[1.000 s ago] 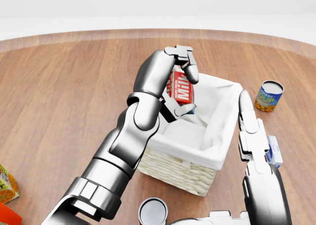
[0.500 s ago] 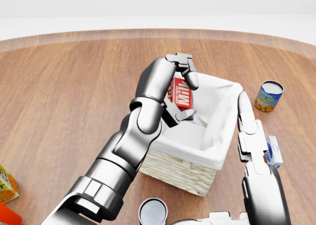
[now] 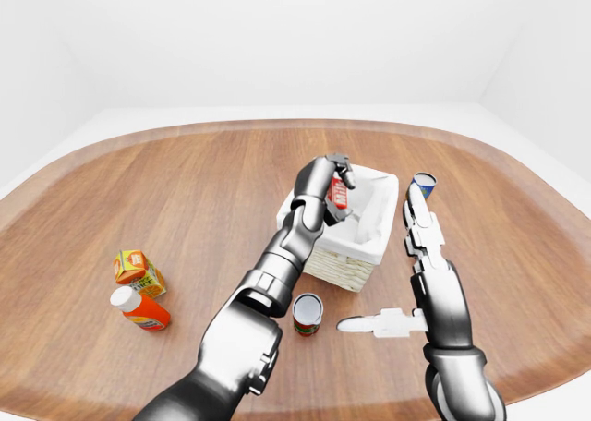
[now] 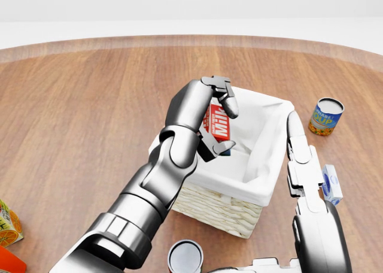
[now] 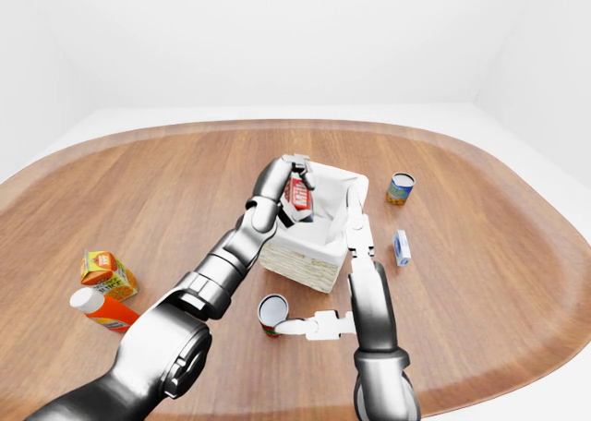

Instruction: Pick the milk and place it in the basket.

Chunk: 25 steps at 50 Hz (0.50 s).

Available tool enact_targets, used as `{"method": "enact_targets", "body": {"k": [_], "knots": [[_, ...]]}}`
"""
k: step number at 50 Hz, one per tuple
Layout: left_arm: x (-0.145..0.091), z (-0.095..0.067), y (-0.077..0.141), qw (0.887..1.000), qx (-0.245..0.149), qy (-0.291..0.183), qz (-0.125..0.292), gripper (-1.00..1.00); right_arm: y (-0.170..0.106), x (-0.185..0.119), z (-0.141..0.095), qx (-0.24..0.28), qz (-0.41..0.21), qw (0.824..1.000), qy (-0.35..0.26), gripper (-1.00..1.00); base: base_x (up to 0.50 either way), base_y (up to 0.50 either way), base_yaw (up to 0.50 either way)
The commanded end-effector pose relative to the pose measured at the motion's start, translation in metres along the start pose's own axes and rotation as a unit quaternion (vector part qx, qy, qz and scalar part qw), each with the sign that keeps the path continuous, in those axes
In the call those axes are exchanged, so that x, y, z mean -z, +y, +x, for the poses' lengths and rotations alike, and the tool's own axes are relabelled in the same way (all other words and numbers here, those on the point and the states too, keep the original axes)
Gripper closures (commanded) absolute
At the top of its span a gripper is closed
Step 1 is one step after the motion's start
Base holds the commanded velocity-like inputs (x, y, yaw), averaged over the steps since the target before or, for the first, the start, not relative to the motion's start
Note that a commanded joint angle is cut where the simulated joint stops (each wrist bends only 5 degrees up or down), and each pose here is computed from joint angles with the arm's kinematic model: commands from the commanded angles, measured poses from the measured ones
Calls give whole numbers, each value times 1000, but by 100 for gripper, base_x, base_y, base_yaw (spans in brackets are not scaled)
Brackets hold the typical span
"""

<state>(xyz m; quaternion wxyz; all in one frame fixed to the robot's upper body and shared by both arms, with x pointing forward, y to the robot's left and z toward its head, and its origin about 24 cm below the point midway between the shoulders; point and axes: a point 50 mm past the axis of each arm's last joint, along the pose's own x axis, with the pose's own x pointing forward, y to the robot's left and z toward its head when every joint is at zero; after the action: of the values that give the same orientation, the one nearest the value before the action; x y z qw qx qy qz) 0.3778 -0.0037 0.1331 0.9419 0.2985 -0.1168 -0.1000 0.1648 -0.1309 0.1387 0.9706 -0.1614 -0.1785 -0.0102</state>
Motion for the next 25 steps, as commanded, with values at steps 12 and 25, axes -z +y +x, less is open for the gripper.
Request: {"method": "enact_targets", "body": {"k": [12, 25], "knots": [[5, 1, -6, 999, 26, 15, 23, 100, 0, -1, 0, -1, 1, 1000, -1, -100, 0, 0, 0], [10, 0, -6, 999, 24, 26, 18, -22, 0, 1, 0, -2, 1, 1000, 2, -100, 0, 0, 0]]}}
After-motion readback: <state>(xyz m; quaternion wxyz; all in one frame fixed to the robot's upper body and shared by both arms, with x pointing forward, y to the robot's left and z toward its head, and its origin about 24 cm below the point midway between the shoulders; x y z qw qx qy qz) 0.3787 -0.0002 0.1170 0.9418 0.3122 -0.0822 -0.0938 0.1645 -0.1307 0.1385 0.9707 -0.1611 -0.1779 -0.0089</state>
